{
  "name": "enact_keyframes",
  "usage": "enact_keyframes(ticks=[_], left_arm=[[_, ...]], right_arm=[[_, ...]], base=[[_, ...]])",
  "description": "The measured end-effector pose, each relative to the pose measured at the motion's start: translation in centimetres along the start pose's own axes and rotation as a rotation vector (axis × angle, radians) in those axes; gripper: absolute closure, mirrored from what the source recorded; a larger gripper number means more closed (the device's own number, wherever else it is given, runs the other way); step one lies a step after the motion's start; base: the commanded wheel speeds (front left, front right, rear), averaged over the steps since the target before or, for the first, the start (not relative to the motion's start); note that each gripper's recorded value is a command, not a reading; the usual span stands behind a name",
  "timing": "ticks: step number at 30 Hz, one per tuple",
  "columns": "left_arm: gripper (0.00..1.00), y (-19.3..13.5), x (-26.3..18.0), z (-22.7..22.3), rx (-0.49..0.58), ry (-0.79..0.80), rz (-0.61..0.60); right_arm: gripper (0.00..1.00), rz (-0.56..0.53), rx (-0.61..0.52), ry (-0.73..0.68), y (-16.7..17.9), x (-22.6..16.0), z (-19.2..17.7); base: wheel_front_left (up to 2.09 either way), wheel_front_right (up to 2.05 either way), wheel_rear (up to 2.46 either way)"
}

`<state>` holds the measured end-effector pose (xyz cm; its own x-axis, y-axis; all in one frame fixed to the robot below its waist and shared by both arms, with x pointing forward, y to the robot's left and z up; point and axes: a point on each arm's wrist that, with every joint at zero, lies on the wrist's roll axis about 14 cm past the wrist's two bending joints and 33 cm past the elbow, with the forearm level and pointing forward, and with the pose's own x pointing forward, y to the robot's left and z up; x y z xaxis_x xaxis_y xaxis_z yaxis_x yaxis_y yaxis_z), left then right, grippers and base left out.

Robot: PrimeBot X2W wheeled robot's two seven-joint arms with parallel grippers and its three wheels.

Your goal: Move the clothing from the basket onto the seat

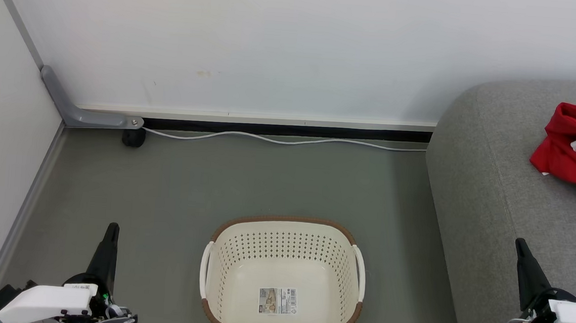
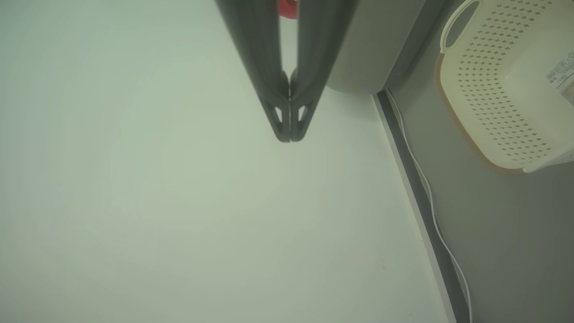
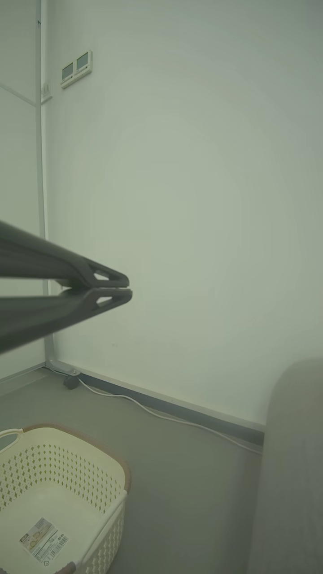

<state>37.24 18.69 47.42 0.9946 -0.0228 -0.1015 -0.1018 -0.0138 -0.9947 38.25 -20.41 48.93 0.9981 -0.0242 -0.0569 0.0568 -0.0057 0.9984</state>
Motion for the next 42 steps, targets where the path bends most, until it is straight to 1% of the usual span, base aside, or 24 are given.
enact_keyframes(ticks=[42], left_arm=[[1.00,0.00,0.00,0.00,0.000,0.000,0.000]], right_arm=[[1.00,0.000,0.000,0.000,0.00,0.00,0.00]], base=[[0.00,0.00,0.00]])
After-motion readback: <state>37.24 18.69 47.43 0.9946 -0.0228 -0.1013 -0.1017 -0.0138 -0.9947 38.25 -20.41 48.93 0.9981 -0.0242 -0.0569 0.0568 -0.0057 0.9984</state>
